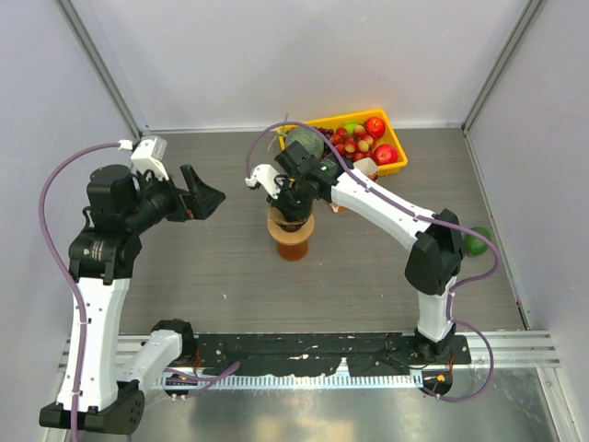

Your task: Place the coffee filter in the dripper

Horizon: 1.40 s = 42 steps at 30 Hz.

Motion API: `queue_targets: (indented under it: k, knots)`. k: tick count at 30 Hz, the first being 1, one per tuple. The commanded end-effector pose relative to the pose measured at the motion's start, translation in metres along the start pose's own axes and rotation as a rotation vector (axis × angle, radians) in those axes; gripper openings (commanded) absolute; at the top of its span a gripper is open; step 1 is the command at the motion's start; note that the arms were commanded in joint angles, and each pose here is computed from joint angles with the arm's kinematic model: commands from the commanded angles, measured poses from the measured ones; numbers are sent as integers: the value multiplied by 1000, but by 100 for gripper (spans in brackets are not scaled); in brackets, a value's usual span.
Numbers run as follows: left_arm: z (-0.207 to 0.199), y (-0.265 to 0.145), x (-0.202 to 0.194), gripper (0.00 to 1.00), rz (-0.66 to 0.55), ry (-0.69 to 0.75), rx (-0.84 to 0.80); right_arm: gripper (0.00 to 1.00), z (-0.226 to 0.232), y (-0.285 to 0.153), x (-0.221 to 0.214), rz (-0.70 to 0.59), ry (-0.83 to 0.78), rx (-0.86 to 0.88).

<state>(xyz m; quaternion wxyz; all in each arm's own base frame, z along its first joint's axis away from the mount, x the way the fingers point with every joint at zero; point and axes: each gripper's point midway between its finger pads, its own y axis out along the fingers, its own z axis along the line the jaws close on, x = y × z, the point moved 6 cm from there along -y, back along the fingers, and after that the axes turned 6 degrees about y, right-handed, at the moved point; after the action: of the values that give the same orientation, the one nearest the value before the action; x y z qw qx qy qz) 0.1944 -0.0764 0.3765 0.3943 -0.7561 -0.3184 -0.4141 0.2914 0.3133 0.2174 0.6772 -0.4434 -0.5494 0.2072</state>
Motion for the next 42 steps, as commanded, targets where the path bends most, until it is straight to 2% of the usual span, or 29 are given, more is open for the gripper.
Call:
queue_targets:
  k: [1, 9, 19, 22, 25, 29, 33, 37, 40, 42]
  knots:
    - [-4, -3, 5, 96, -38, 8, -25, 5, 1, -21, 15, -38, -34, -34]
    - [-2, -2, 1, 95, -26, 5, -25, 5, 0, -34, 22, -50, -20, -73]
    - [2, 19, -21, 81, 54, -69, -89, 5, 7, -65, 45, -186, 4, -38]
    - [4, 29, -26, 70, 89, -88, -119, 5, 8, -91, 52, -249, 34, -12]
    - [6, 41, -29, 54, 114, -95, -156, 5, 7, -114, 53, -301, 69, 3]
    - [9, 56, -33, 39, 148, -90, -167, 11, -7, -137, 41, -342, 198, 19]
    - [3, 69, -35, 38, 184, -73, -200, 15, -31, -140, 20, -332, 294, 21]
    - [-4, 82, -45, 40, 238, -51, -230, 22, -37, -131, 9, -309, 354, 75]
    - [-10, 89, -53, 41, 277, -15, -256, 31, -39, -122, 5, -288, 375, 101]
    - [-13, 93, -58, 41, 300, 6, -254, 33, -40, -116, 4, -276, 391, 117]
